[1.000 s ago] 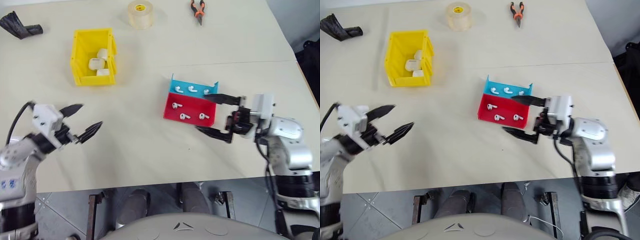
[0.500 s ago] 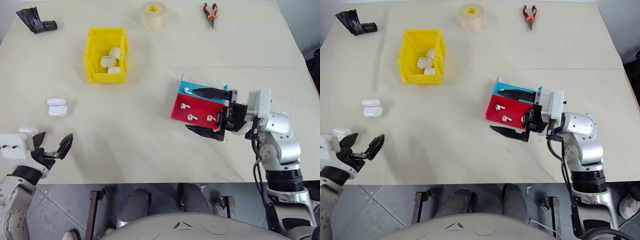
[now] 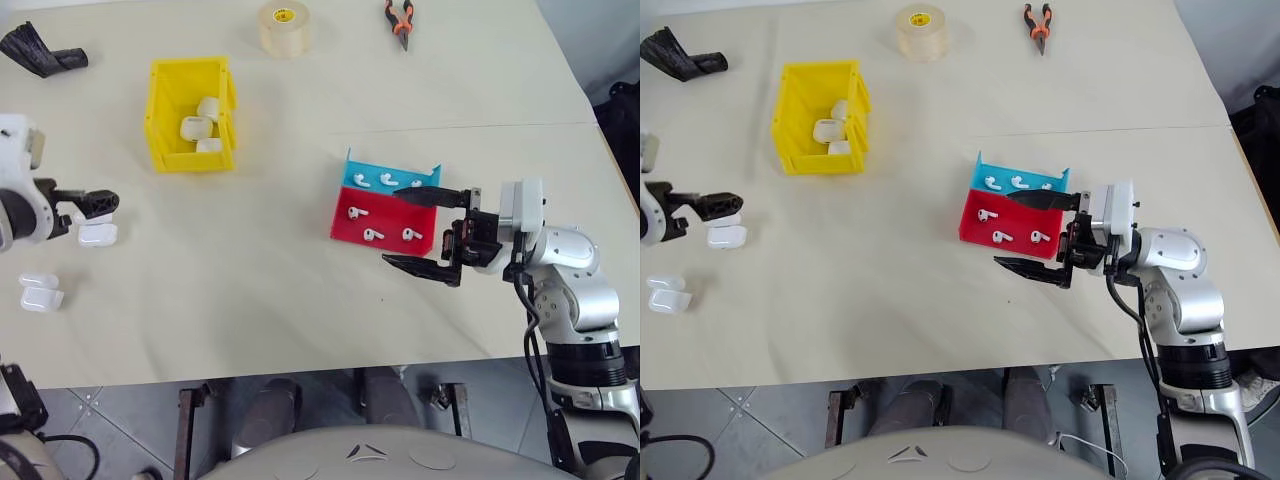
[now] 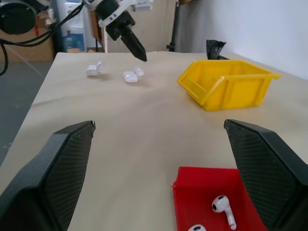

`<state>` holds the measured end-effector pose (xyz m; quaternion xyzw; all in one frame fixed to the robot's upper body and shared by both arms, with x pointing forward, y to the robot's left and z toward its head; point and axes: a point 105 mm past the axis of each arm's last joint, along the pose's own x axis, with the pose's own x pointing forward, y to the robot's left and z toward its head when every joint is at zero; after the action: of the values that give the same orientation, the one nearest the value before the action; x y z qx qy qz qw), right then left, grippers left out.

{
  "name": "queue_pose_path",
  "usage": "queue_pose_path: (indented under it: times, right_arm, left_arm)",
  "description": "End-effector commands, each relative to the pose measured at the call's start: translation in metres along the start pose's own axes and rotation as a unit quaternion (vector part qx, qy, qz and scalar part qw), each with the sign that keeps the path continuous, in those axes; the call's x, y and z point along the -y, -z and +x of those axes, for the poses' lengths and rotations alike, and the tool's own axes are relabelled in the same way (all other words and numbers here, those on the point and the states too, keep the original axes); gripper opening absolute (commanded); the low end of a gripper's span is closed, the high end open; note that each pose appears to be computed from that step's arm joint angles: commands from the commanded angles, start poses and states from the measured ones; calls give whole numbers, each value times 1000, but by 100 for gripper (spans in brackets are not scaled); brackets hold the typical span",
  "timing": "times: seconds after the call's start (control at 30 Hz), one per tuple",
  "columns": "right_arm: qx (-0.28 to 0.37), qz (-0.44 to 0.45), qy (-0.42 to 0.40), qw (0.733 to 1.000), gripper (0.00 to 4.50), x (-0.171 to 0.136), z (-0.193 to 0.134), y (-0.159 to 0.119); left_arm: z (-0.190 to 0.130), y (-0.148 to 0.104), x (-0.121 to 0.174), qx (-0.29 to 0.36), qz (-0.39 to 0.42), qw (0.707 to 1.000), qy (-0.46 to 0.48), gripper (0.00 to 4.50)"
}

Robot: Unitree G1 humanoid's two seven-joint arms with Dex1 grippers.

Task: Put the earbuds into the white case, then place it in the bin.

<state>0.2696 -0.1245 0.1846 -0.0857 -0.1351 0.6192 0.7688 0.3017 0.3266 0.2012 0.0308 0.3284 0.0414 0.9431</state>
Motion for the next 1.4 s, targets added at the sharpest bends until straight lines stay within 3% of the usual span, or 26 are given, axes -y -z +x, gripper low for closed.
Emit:
queue_pose_path:
  times: [0.03,0.13,0.23,0.4,0.53,1.17,1.4]
  right_arm:
    - [12,-19,4,1000,450,-5,1,-7]
    - [15,-18,13,1000,450,-6,0,-7]
    - [14,-18,21,1000,450,-8,-2,-6]
    - [14,-17,26,999,450,-12,-2,-4]
    - [16,-18,28,999,450,-12,-2,-3]
    - [20,-20,38,999,450,-15,-1,-5]
    - [21,-18,39,999,450,-15,-1,-5]
  left_arm:
    - [5,0,-12,-14,-3,999,-29,446]
    - [6,1,-14,-22,-4,999,-34,446]
    - [4,19,-28,-68,3,995,-77,446]
    - [7,24,-37,-57,-43,994,-85,446]
    - [19,25,-26,-54,-68,995,-52,446]
    - [31,47,-32,-88,-86,991,-56,446]
    - [35,53,-26,-89,-91,991,-39,272]
